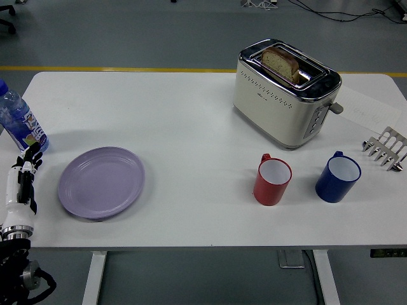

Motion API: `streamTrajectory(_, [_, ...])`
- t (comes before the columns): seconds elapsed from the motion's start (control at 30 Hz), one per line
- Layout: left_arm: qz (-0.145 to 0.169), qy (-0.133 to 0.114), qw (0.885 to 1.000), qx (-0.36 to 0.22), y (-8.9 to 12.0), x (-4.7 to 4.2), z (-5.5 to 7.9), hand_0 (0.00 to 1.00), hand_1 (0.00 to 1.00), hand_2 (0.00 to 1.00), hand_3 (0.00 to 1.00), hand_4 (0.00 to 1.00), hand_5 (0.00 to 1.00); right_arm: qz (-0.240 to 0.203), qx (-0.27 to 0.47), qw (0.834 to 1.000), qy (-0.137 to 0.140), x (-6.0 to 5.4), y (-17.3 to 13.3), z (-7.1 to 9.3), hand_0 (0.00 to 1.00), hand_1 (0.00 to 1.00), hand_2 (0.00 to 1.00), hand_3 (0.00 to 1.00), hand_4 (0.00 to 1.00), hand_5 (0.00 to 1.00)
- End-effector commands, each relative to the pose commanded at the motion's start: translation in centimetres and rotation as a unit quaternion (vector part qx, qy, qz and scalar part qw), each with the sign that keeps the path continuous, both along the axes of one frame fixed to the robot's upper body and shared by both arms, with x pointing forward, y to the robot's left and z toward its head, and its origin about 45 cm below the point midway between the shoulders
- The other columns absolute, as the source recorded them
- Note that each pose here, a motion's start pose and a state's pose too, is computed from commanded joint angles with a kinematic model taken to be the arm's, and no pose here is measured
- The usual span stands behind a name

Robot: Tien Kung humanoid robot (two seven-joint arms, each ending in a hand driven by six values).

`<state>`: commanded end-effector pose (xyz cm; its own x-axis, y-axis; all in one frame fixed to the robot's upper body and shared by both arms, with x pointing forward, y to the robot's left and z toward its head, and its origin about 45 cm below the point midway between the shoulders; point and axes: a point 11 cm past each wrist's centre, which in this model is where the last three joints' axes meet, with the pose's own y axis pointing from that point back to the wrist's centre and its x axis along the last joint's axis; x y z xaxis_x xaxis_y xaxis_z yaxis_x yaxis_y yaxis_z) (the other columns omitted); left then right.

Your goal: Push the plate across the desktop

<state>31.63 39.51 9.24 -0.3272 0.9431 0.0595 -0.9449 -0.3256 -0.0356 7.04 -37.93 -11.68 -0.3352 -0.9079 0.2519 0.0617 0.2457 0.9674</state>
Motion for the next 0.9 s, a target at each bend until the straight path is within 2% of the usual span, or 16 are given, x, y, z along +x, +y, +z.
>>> streamTrajectory(0.33, [0.0,0.005,1.0,-0.018,-1.6,0.67,-0.6,0.89,0.897,0.922,0.844,0.477,0.998,-0.001,0.0,1.0,0.002,-0.2,0.0,0.0,0.514,0.477,0.579,0.544,0.178,0.331])
streamTrajectory(0.67, [-0.008,0.001,1.0,-0.027,-2.7,1.29,-0.4,0.889,0.895,0.92,0.835,0.472,0.998,-0.001,0.0,1.0,0.004,-0.4,0.0,-0.1,0.514,0.477,0.579,0.544,0.177,0.33])
streamTrajectory(0.9, [-0.02,0.001,0.999,-0.035,-4.3,2.02,-0.4,0.889,0.893,0.918,0.832,0.461,0.998,-0.001,0.001,1.0,0.002,-0.2,0.1,-0.1,0.515,0.477,0.579,0.544,0.177,0.329])
